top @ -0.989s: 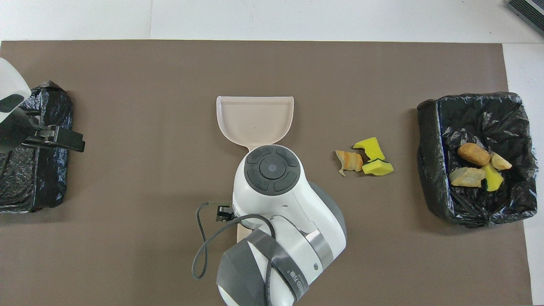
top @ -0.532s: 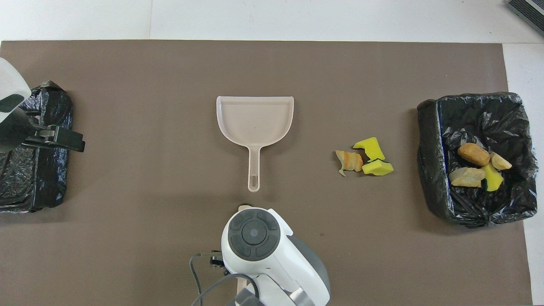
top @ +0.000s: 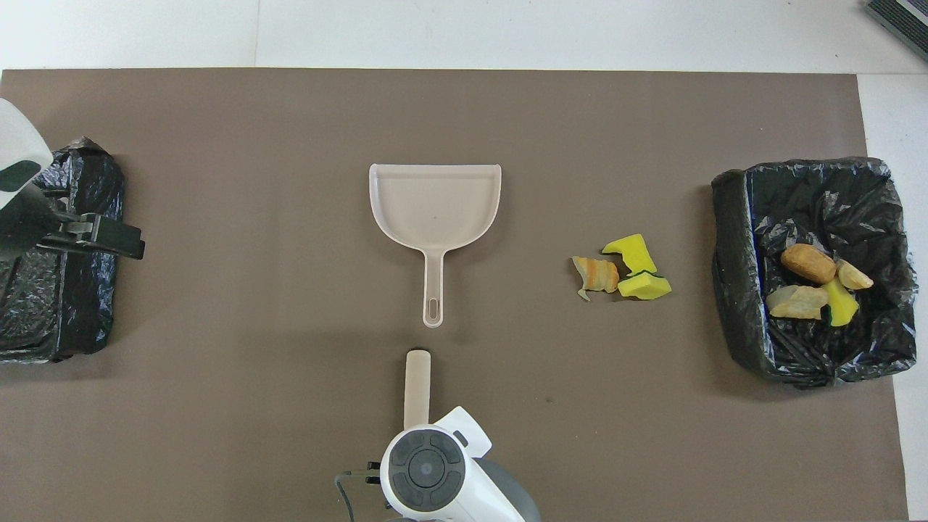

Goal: Sweep and dump trash in bin

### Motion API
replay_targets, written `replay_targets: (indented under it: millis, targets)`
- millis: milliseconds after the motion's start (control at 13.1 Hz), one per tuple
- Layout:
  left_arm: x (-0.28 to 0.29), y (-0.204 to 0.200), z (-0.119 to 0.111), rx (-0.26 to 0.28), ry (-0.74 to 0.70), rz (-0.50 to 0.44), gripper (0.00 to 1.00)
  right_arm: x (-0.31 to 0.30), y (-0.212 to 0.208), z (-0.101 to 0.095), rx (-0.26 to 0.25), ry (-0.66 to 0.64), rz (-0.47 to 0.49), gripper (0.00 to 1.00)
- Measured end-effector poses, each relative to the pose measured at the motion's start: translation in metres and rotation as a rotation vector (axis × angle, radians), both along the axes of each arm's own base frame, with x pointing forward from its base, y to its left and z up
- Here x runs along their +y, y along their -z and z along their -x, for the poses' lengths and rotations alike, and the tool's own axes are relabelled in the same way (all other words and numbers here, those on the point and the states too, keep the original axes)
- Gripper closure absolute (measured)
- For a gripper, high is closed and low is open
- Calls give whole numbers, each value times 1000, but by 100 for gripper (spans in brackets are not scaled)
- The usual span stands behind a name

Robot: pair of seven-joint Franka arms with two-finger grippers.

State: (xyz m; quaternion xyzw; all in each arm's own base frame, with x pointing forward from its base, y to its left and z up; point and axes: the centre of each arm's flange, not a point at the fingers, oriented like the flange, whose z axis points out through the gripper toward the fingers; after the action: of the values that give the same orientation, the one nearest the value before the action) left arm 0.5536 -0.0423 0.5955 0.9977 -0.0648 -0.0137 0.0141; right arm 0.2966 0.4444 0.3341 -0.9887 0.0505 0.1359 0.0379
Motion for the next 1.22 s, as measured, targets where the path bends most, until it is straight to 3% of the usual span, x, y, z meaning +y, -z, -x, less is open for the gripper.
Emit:
replay_targets:
  millis: [76,152,380,761,1065,1217]
  targets:
    - [0,0,0,0,0,0,0,1,3,4,0,-6,3,11]
    - [0,0,0,0,1,0,0,2,5,7,-2,-11,2,19]
    - [-1,0,0,0,1,0,0,5,5,11,-3,-21,1,22]
    - [-1,0,0,0,1,0,0,6,4,12,-3,-21,0,74]
    - [-1,0,0,0,1,0,0,7,-7,5,-5,-19,-5,74]
    - [-1,0,0,0,1,0,0,-4,-30,-17,24,-3,22,74]
